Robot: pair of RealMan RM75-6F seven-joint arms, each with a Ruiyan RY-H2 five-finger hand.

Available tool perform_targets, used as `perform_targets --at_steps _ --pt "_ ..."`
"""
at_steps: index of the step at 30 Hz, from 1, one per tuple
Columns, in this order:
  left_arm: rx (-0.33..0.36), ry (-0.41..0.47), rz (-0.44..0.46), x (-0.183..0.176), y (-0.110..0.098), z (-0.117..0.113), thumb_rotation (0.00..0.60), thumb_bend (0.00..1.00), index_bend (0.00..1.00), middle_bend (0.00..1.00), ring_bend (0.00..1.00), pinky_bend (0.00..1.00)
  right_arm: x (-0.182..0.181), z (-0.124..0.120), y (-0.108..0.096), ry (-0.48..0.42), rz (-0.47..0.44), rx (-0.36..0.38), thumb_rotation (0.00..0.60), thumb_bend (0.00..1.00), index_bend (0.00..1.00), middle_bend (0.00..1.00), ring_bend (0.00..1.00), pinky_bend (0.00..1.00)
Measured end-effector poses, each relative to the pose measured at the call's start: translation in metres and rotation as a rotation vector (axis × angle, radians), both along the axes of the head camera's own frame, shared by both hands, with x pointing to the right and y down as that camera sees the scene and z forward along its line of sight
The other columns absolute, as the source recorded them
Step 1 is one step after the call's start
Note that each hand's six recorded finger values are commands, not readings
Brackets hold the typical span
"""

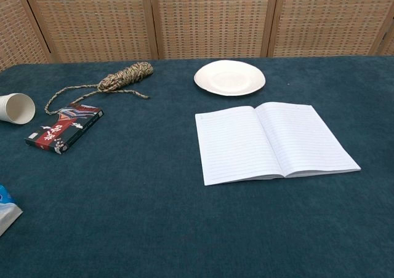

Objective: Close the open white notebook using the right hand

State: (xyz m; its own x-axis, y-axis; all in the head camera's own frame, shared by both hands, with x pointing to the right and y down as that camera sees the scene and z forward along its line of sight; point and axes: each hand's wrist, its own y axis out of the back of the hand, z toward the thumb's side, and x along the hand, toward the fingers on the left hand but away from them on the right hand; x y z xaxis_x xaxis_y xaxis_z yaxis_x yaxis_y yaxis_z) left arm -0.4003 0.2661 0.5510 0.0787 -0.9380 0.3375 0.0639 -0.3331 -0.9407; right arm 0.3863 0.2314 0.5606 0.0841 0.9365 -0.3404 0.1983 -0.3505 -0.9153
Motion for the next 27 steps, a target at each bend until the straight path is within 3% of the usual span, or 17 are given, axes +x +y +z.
perform_targets --at_steps 27 --pt "-0.001 0.006 0.003 0.0017 -0.0002 0.0005 0.600 0.15 0.00 0.00 0.00 0.00 0.0103 0.0056 -0.0037 -0.004 0.040 -0.031 0.600 0.22 0.00 0.00 0.00 0.00"
